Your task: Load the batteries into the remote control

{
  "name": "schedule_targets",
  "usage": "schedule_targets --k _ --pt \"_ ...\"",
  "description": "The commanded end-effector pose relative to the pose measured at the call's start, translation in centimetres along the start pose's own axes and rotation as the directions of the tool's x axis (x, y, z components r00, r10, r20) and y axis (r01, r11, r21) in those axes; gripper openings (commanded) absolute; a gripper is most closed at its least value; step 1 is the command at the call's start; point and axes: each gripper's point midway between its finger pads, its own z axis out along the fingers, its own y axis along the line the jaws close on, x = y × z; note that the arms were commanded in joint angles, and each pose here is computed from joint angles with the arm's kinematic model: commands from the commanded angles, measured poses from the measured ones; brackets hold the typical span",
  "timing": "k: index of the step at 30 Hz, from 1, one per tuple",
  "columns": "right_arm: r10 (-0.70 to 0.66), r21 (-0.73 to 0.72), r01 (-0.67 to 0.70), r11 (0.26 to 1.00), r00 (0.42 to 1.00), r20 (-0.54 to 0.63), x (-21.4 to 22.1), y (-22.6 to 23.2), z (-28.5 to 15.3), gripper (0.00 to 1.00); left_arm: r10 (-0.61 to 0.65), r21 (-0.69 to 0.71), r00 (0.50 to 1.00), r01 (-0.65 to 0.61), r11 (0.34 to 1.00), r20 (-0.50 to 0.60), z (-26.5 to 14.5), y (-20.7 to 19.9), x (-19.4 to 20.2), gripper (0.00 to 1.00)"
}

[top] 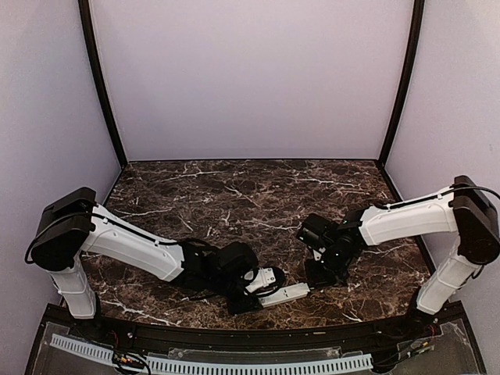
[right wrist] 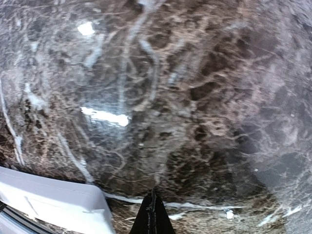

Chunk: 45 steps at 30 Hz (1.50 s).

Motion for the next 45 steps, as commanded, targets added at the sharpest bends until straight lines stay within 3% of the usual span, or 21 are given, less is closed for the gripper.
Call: schedule_targets --k 1,9,18,38,42,45 --pt "0.012 0.103 -0.011 0.995 1.000 -0.004 0.9 -2.2 -0.4 0.00 -0.012 0.027 0.997 0.014 1.000 -0.077 0.6 -0.6 2.6 0.21" --pt "0.018 0.140 -0.017 0.990 1.000 -0.006 0.8 -2.9 -0.4 0.00 -0.008 0.031 0.997 0.010 0.999 -0.080 0.6 -0.6 2.7 0.21" --pt "-0.061 -0.056 0.058 0.997 0.996 -0.061 1.9 6.3 1.5 0.00 -0.005 0.030 0.997 0.008 1.000 -0.073 0.7 -0.6 2.4 0.20" --pt "-0.055 0.126 0.050 0.991 0.998 0.030 -0.6 -0.3 -2.7 0.00 -0.003 0.035 0.996 0.006 0.999 -0.087 0.6 -0.7 2.6 0.20" --pt "-0.065 0.045 0.063 0.997 0.996 0.058 -0.9 -0.4 -3.9 0.18 0.002 0.035 0.996 0.001 0.999 -0.089 0.6 -0.7 2.6 0.20" --pt "-0.052 -0.178 0.065 0.982 0.996 0.075 -0.8 1.4 -4.4 0.36 0.006 0.038 0.996 -0.003 0.999 -0.088 0.6 -0.7 2.5 0.21"
